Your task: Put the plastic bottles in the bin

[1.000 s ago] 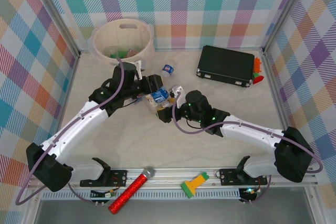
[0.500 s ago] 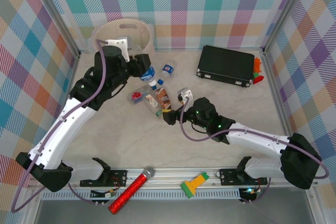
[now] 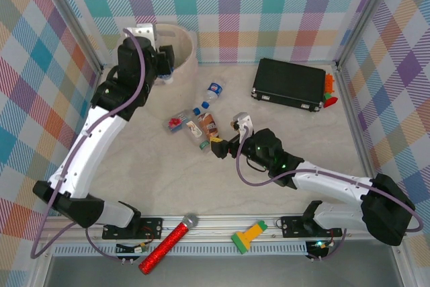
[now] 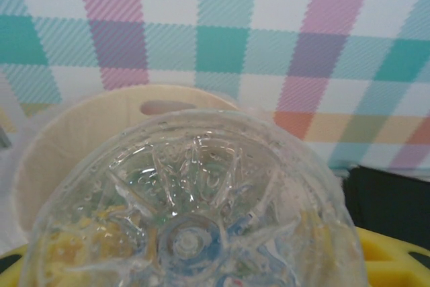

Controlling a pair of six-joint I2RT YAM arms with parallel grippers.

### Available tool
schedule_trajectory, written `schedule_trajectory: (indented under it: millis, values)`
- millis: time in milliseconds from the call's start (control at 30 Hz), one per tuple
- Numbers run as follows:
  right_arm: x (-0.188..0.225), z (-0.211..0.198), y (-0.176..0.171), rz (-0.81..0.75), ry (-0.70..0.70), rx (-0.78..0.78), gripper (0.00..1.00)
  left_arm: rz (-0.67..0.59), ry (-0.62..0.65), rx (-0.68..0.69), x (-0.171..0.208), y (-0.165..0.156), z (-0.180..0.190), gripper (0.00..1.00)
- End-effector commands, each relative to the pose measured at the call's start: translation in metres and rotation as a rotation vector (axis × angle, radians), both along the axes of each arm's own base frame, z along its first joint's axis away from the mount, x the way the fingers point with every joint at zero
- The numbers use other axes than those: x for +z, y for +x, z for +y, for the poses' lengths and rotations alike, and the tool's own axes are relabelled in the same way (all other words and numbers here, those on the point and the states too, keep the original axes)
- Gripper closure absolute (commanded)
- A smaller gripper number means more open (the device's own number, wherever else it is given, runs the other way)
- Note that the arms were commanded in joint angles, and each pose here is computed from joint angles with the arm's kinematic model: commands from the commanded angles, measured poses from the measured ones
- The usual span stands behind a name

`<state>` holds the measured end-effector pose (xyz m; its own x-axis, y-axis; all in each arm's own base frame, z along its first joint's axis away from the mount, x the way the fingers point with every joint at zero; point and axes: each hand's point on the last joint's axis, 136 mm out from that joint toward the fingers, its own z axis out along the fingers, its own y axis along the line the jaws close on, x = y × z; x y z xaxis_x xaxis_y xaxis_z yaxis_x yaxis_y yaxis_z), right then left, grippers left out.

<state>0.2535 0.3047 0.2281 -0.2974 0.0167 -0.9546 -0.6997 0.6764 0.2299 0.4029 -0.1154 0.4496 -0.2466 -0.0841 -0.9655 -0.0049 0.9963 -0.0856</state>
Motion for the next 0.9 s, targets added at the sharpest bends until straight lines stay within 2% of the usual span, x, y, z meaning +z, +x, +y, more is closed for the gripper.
schedule_trajectory:
  millis: [0,133,233,333,467,867]
  values:
    - [0.057,0.006,-0.001,-0.093,0.054,0.023,0.01,-0.072,0.023,0.05,0.028,0.015,0.019,0.51]
    - [0.102,0.021,-0.006,-0.146,0.049,0.104,0.01,-0.063,0.013,0.086,0.031,0.04,0.031,0.5]
    - [0.138,0.033,-0.005,-0.19,0.044,0.146,0.01,-0.065,-0.021,0.098,0.031,0.049,0.037,0.5]
    - [0.163,0.044,0.001,-0.171,0.018,0.178,0.01,-0.065,-0.025,0.098,0.028,0.054,0.037,0.5]
    - [0.173,0.049,0.008,-0.129,-0.021,0.175,0.01,-0.082,0.004,0.129,0.028,0.061,0.044,0.5]
    - [0.199,0.032,-0.012,-0.154,0.052,0.194,0.01,-0.074,0.042,0.154,0.013,0.082,0.049,0.5]
